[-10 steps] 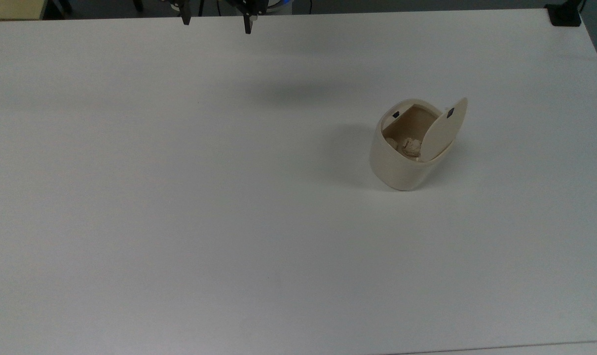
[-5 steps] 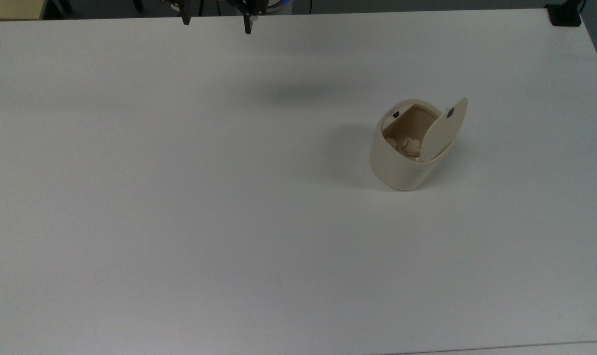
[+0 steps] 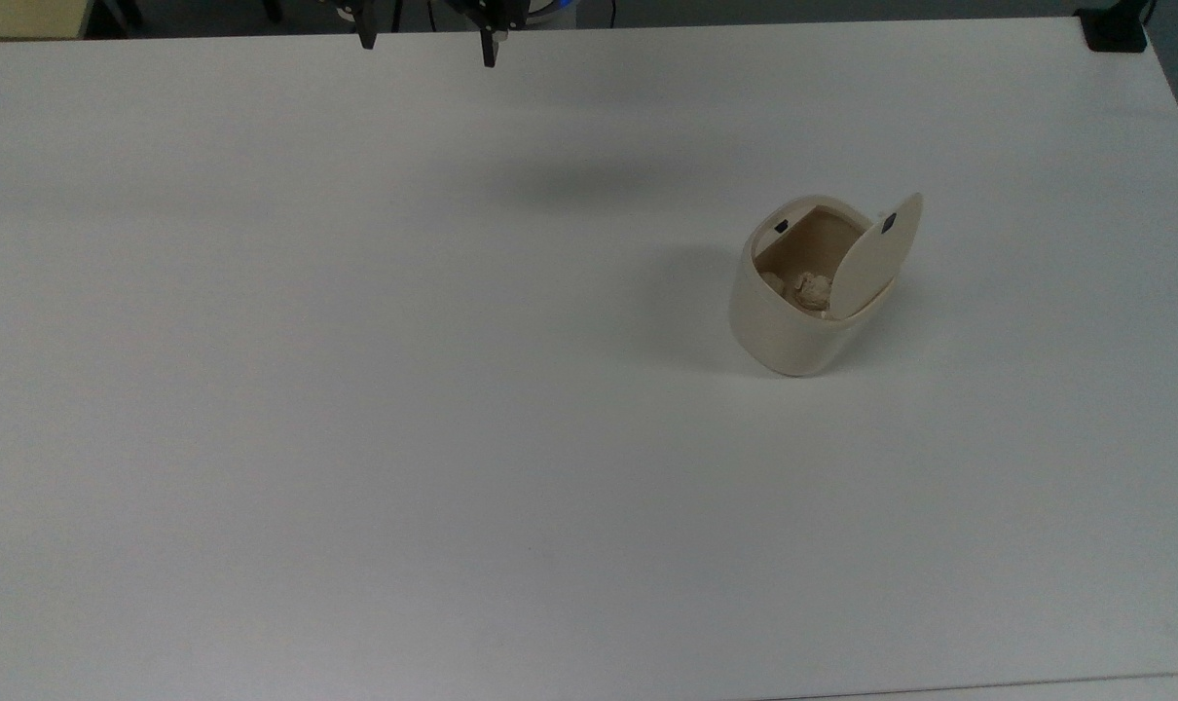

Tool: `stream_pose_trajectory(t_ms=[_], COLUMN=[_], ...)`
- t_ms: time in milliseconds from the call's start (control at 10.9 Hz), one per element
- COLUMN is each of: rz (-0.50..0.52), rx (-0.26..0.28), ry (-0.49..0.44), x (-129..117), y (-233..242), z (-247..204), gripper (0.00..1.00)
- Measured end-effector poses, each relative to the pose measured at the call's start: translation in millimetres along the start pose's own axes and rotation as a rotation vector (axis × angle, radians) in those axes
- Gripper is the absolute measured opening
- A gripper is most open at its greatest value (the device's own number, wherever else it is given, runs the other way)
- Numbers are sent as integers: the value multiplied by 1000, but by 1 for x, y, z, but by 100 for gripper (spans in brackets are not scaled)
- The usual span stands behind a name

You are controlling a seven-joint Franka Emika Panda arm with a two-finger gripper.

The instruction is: Close the trash bin

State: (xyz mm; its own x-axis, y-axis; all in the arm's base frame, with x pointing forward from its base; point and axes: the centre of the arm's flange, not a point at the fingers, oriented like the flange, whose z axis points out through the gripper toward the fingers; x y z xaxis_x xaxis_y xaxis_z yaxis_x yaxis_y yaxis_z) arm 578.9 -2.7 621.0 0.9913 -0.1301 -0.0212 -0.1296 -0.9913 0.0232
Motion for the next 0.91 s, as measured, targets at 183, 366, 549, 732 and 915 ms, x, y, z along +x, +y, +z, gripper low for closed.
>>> stream_pose_trajectory(t_ms=[183, 366, 549, 732, 915], rz=[1, 1, 1, 0, 0], rx=[0, 0, 0, -1, -2], ry=[0, 0, 0, -5, -14], x=[0, 0, 0, 1, 1], y=[0, 0, 0, 0, 0], z=[0, 0, 0, 3, 7], gripper=[100, 100, 100, 100, 96])
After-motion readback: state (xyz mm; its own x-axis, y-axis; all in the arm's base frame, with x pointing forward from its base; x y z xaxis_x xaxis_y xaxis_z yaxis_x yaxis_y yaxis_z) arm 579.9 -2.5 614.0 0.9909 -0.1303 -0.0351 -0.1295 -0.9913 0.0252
